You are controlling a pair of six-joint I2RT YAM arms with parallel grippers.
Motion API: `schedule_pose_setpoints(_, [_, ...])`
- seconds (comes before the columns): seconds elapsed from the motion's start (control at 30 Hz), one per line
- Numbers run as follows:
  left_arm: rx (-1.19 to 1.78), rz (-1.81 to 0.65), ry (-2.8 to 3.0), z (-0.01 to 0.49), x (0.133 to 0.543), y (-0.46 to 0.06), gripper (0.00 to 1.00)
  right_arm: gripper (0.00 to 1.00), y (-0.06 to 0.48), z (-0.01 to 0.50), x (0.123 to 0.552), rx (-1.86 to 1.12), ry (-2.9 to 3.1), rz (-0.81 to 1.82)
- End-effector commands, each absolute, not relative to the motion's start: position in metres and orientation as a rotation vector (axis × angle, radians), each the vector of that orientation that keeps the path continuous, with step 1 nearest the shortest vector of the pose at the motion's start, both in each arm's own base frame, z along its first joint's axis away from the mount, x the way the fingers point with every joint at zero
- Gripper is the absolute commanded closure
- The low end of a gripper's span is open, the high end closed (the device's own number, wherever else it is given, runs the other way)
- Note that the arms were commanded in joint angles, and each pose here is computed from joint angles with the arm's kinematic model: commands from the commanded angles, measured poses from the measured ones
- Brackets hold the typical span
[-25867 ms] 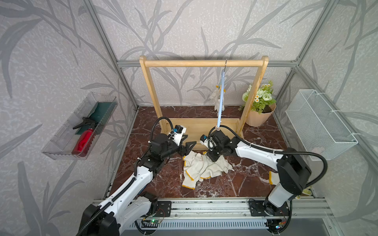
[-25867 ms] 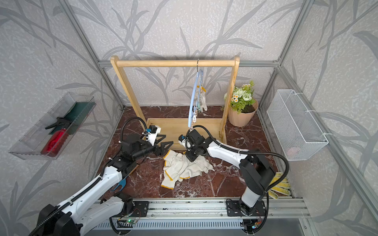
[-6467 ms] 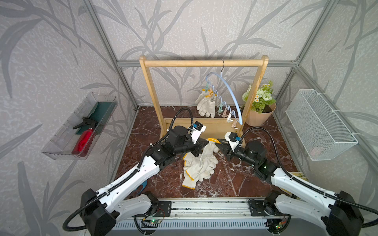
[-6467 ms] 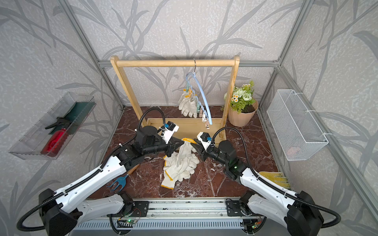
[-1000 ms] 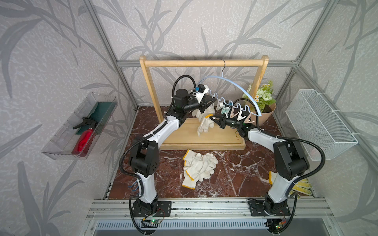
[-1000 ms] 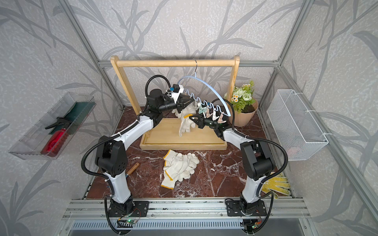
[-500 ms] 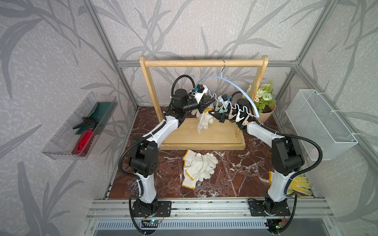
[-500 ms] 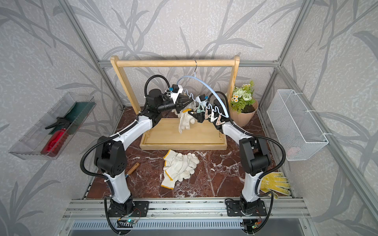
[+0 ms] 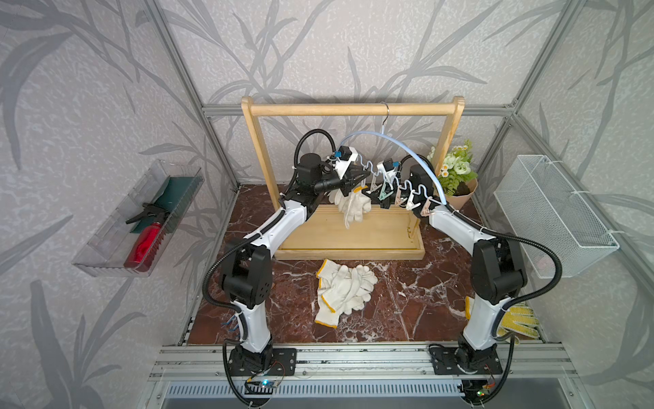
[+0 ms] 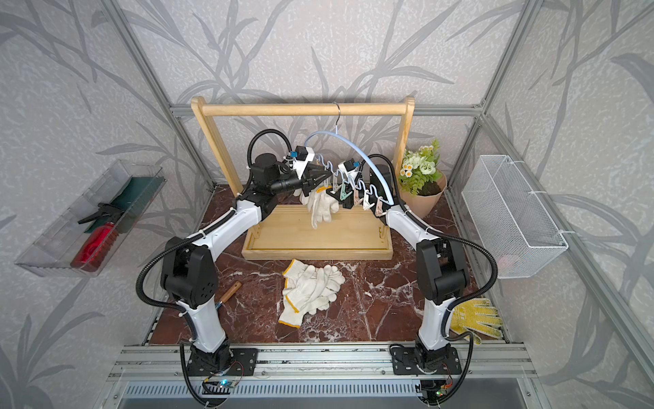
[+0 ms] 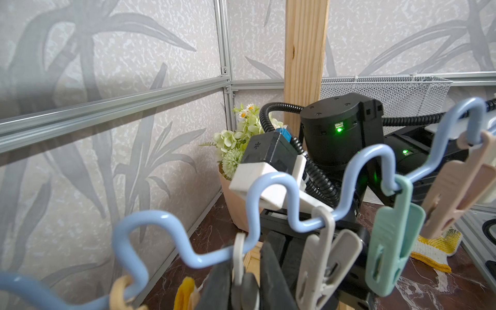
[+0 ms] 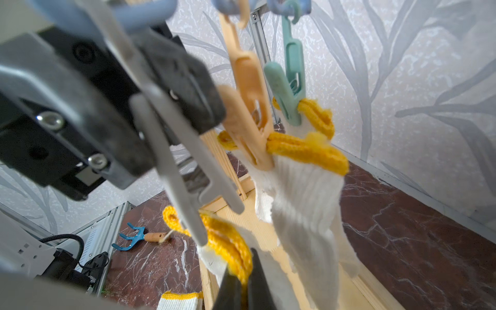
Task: Clip the gloves onto a hanger to dry
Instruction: Clamp the glove onto the hanger.
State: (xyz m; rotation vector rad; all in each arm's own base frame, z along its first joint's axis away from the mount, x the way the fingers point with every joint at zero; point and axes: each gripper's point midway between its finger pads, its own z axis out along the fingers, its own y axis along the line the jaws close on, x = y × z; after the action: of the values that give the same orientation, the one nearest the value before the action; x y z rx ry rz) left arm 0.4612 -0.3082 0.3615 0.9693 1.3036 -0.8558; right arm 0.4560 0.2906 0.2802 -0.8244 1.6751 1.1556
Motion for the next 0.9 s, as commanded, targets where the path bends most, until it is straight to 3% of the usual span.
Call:
schedule_pose_setpoints(0.0, [1.001, -0.853, 1.258, 0.376, 0.449, -0.305, 1.00, 1.00, 0.285, 0.286, 0.469, -0.816, 1.671, 1.119])
schedule_pose_setpoints(0.87, [1.052, -0.829, 1.299, 0.360, 0.452, -0.305, 1.00, 1.00, 0.283, 0.323, 0.452, -0.873, 1.590, 1.129])
